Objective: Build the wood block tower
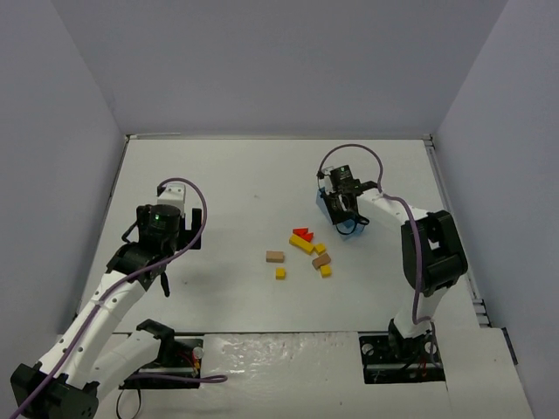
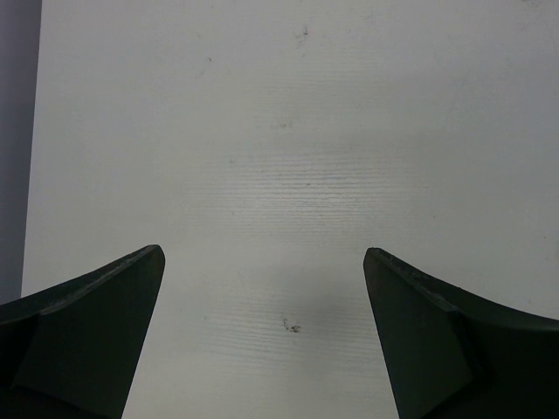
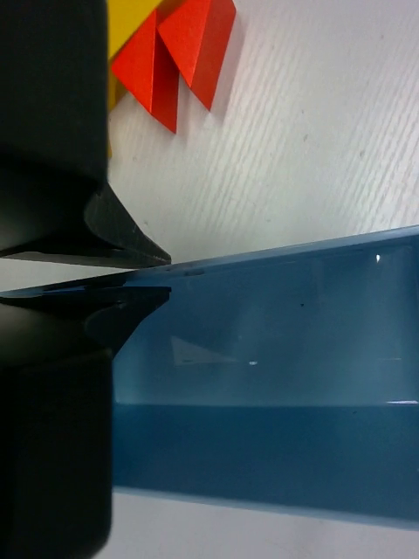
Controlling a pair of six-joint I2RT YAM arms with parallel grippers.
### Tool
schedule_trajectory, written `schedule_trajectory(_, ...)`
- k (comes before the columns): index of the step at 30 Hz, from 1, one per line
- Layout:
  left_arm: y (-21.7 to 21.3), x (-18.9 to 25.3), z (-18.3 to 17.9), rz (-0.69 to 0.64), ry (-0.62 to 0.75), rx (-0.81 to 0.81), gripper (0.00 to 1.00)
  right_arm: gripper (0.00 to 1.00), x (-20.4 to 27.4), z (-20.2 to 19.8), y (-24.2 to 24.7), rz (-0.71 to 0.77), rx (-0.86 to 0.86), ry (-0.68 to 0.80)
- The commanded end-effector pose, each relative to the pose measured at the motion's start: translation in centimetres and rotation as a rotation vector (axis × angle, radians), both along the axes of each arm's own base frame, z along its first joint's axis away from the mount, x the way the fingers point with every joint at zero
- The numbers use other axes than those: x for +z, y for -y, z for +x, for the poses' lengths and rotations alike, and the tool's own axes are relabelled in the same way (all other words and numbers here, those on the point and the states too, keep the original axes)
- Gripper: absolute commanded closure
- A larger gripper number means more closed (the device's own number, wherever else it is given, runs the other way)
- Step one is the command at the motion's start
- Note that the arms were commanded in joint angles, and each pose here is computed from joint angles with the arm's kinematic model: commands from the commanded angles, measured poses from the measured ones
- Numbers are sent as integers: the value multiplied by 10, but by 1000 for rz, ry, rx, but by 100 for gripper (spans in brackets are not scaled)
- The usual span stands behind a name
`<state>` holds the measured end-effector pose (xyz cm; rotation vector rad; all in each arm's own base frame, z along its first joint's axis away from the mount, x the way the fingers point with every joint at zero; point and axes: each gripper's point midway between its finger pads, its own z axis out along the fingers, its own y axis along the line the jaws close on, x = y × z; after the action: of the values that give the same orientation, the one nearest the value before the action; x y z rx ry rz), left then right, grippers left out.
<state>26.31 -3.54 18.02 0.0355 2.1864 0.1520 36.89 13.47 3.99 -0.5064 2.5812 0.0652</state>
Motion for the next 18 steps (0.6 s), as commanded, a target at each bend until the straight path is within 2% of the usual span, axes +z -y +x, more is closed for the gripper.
schedule_trajectory(1,7,31,11,-50,91,1,3,98,44,50,42,-37,-142,160)
schedule_trajectory(9,4,35,9,-51,107,9,3,100,82,125,123,-38,-298,274)
schedule_trajectory(18,7,33,10,-55,96,0,3,100,55,183,182,-26,-361,268)
